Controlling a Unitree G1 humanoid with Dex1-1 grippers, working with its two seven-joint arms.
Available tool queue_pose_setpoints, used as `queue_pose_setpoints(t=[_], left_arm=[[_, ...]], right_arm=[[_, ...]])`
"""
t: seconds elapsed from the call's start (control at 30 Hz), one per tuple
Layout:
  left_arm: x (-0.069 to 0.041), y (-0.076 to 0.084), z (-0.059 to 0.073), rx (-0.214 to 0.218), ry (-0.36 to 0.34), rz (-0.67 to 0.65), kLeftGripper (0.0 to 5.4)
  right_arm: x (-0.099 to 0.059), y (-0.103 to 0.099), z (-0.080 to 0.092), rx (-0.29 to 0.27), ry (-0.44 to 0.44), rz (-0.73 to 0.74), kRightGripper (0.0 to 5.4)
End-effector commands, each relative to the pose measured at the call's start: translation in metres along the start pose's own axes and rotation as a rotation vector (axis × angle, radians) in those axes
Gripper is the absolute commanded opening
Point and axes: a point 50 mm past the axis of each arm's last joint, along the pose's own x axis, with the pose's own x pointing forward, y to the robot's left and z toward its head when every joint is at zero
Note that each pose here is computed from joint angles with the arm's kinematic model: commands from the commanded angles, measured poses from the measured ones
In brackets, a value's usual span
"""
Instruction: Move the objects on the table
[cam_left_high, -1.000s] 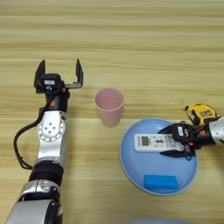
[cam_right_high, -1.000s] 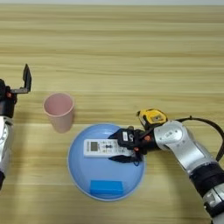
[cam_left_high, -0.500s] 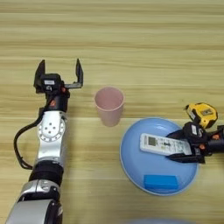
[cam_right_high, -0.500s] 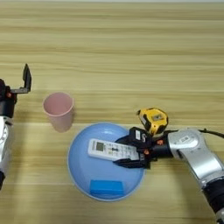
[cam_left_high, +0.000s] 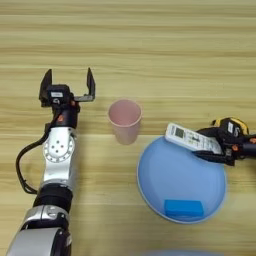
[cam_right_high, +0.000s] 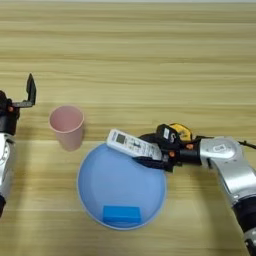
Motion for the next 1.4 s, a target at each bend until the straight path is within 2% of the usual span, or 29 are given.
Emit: queue_pose_setpoints(t=[0.03,0.23,0.5,0.73,0.87,1.07,1.4], left_arm=[[0.004,-0.003,0.002,0.003,-0.013,-0.008,5.40],[0.004,-0.003,0.002,0.003,-0.014,-0.008,5.40],[0.004,-0.003,0.002,0.004,-0.016,-0.007,5.40],[0.004,-0.002,0.003,0.006,-0.016,-0.008,5.40],[0.003,-0.002,0.003,0.007,-0.017,-0.006,5.40],[0.003,-0.002,0.003,0.006,-0.019,-0.005,5.40],[0.002,-0.003,0.004,0.005,-0.023,-0.004,5.40]], right_arm=[[-0.003,-0.019,0.008,-0.008,-0.015,-0.120,2.87],[-0.007,-0.037,0.009,0.029,-0.025,-0.262,2.87],[-0.003,-0.048,-0.001,0.064,0.039,-0.365,2.87],[0.020,-0.045,-0.002,0.068,0.045,-0.372,2.87],[0.039,-0.045,0.006,0.047,0.027,-0.369,2.87],[0.056,-0.045,0.017,0.031,-0.002,-0.361,2.87],[0.073,-0.042,0.003,0.044,0.082,-0.354,2.87]])
